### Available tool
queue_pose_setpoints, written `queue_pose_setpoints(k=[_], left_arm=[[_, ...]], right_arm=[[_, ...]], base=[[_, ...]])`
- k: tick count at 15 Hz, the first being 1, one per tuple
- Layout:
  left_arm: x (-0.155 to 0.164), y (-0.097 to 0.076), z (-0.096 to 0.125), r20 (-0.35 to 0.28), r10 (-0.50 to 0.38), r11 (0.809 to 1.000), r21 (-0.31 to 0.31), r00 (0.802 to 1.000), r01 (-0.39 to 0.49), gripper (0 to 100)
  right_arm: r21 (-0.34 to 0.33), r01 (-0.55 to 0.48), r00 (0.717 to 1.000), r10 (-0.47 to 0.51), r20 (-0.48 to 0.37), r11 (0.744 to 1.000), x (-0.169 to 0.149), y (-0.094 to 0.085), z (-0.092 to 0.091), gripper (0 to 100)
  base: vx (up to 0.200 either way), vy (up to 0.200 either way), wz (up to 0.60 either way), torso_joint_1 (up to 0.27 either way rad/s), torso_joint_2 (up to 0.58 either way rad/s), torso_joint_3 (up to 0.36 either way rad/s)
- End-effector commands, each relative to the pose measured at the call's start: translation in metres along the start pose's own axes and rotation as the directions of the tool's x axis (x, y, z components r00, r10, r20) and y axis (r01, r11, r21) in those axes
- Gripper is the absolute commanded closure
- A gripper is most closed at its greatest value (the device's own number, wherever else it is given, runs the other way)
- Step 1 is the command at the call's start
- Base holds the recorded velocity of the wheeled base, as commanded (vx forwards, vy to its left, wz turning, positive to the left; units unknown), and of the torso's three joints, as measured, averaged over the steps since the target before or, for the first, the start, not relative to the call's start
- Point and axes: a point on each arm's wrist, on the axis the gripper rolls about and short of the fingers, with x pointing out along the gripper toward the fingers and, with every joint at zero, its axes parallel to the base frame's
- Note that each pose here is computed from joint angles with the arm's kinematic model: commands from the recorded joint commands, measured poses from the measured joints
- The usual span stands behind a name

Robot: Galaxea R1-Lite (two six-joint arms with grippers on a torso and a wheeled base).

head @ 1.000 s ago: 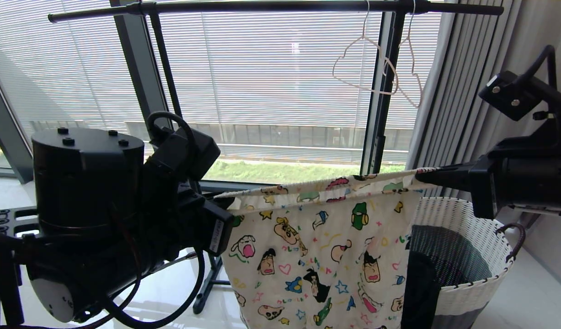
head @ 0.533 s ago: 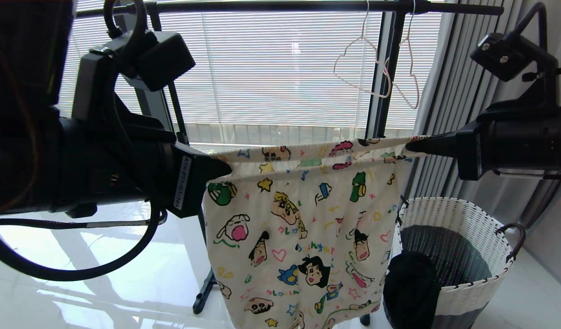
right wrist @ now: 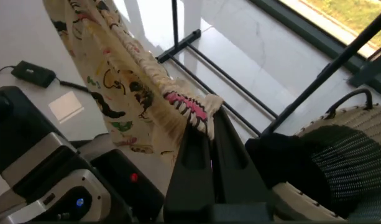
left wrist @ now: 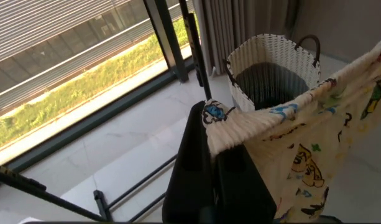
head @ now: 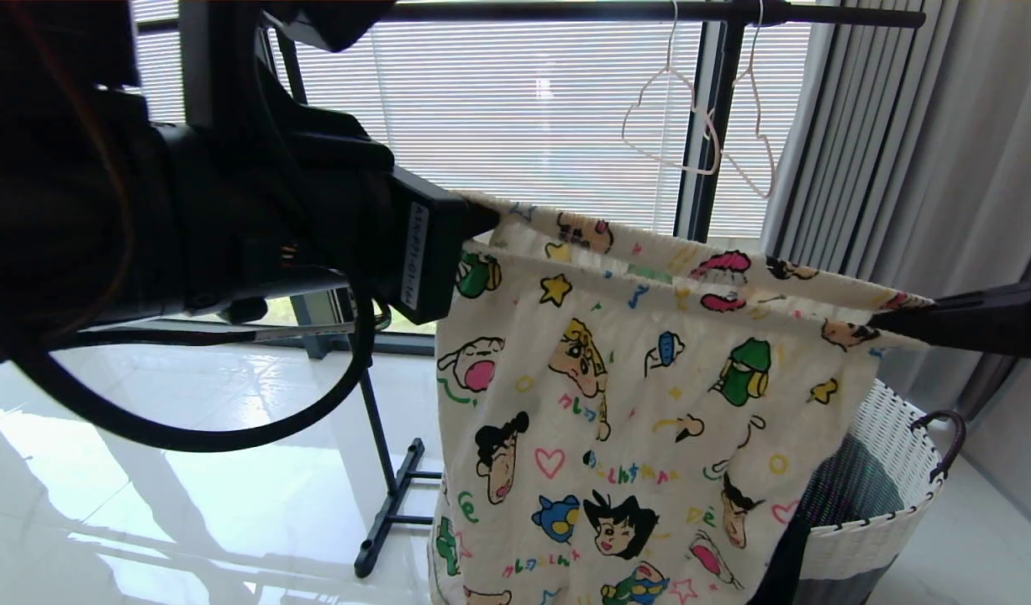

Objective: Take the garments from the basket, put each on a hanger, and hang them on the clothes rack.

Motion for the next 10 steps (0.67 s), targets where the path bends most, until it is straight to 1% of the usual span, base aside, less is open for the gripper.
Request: queue_pose_setpoints(k=[1,2,3,5,7,8,9,10], left_arm=[[0.028,-0.006,-0.006,-0.026,-0.032,0.999,0.021,0.999,0.032,100],[0.034,-0.007,-0.004,-0.009,-0.043,0.999,0.022,0.999,0.043,100],[0.036,-0.007,-0.003,0.000,-0.041,0.999,0.021,0.999,0.041,100],[0.034,-0.006,-0.001,0.008,-0.039,0.999,0.021,0.999,0.039,100],[0.028,-0.005,0.001,0.016,-0.035,0.999,0.017,0.999,0.034,100],[0.025,-0.005,0.001,0.019,-0.034,0.999,0.014,0.999,0.034,100],[0.015,-0.006,0.003,0.021,-0.041,0.999,0.002,0.999,0.041,100],[0.005,-0.006,0.003,0.009,-0.050,0.999,-0.017,0.999,0.050,100]], right_arm=[[-0.027,-0.065,0.997,0.066,0.042,0.998,-0.037,0.012,-0.013,100],[-0.054,-0.124,0.992,0.125,0.023,0.991,-0.042,0.020,-0.020,100],[-0.067,-0.151,0.988,0.152,0.010,0.986,-0.042,0.024,-0.022,100],[-0.071,-0.166,0.986,0.166,-0.005,0.984,-0.039,0.025,-0.024,100],[-0.065,-0.156,0.988,0.155,-0.016,0.986,-0.034,0.024,-0.024,100],[-0.058,-0.147,0.989,0.146,-0.014,0.988,-0.030,0.023,-0.021,100],[-0.043,-0.103,0.994,0.104,0.025,0.994,-0.017,0.016,-0.010,100],[-0.042,-0.086,0.994,0.088,0.066,0.995,-0.006,0.013,0.001,100]], base=[[0.000,0.000,0.00,0.000,0.00,0.000],[0.000,0.000,0.00,0.000,0.00,0.000],[0.000,0.000,0.00,0.000,0.00,0.000],[0.000,0.000,0.00,0.000,0.00,0.000],[0.000,0.000,0.00,0.000,0.00,0.000],[0.000,0.000,0.00,0.000,0.00,0.000],[0.000,0.000,0.00,0.000,0.00,0.000],[0.000,0.000,0.00,0.000,0.00,0.000]])
